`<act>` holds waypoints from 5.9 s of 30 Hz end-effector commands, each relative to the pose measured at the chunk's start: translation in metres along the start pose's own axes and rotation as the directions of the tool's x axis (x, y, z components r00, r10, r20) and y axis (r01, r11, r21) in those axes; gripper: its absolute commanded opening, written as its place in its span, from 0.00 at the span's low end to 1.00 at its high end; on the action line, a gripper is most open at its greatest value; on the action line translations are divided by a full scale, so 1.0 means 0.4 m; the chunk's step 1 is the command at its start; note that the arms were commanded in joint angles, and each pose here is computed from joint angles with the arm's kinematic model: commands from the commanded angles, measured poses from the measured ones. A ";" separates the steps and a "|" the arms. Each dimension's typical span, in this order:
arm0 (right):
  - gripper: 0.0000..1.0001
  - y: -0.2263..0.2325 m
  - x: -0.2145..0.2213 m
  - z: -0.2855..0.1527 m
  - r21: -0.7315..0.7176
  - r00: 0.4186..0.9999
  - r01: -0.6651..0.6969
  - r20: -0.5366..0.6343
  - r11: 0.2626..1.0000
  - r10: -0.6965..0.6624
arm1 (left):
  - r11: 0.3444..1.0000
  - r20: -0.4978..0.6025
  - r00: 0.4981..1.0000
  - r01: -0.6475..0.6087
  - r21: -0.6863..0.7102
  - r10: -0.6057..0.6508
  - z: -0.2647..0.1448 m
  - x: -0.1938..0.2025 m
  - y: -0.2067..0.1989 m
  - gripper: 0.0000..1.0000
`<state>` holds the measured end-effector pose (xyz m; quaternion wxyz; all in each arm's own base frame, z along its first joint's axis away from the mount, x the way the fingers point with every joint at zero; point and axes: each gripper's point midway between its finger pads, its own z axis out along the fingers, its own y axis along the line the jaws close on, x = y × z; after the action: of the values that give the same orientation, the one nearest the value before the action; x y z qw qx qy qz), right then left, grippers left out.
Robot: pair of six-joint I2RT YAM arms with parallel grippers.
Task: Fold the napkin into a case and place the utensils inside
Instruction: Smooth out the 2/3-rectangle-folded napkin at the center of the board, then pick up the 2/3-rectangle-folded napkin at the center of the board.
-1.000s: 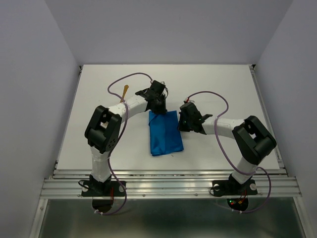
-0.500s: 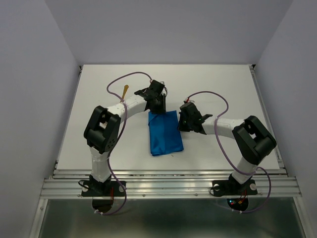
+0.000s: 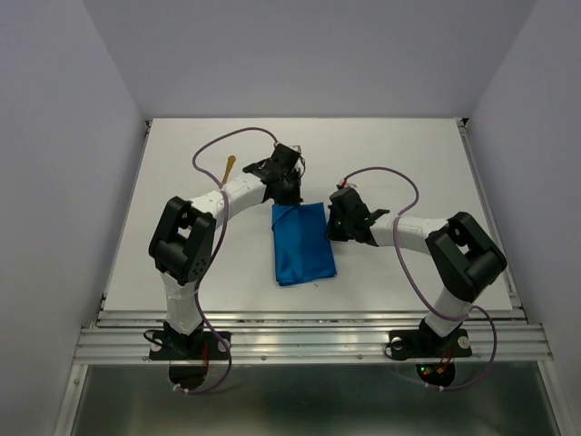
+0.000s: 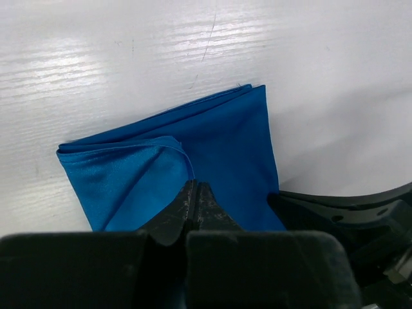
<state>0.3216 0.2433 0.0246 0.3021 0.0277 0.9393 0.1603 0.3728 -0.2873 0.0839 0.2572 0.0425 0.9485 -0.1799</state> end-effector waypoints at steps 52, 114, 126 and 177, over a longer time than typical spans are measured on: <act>0.01 0.295 0.304 -0.101 -0.253 0.944 0.236 -0.168 0.938 -0.283 | 0.987 -0.033 0.993 0.110 -0.122 -0.114 0.079 0.035 0.160 0.00; 0.60 0.099 -0.211 0.000 -0.134 0.982 0.187 0.035 0.973 -0.183 | 0.977 0.062 0.989 0.143 -0.159 -0.135 -0.026 0.025 0.182 0.00; 0.60 0.103 -0.142 0.100 -0.190 0.965 0.233 -0.072 0.954 -0.251 | 0.979 0.034 0.991 0.136 -0.152 -0.132 -0.003 0.044 0.183 0.00; 0.01 0.280 -0.175 -0.004 -0.277 0.977 0.213 0.052 0.937 -0.207 | 0.974 -0.044 0.986 0.154 -0.166 -0.163 0.051 0.110 0.216 0.00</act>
<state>0.3746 0.3299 0.0775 0.3054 -0.1193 0.9109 0.2506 0.3617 -0.2179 0.0257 0.2239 -0.0444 0.9656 -0.1243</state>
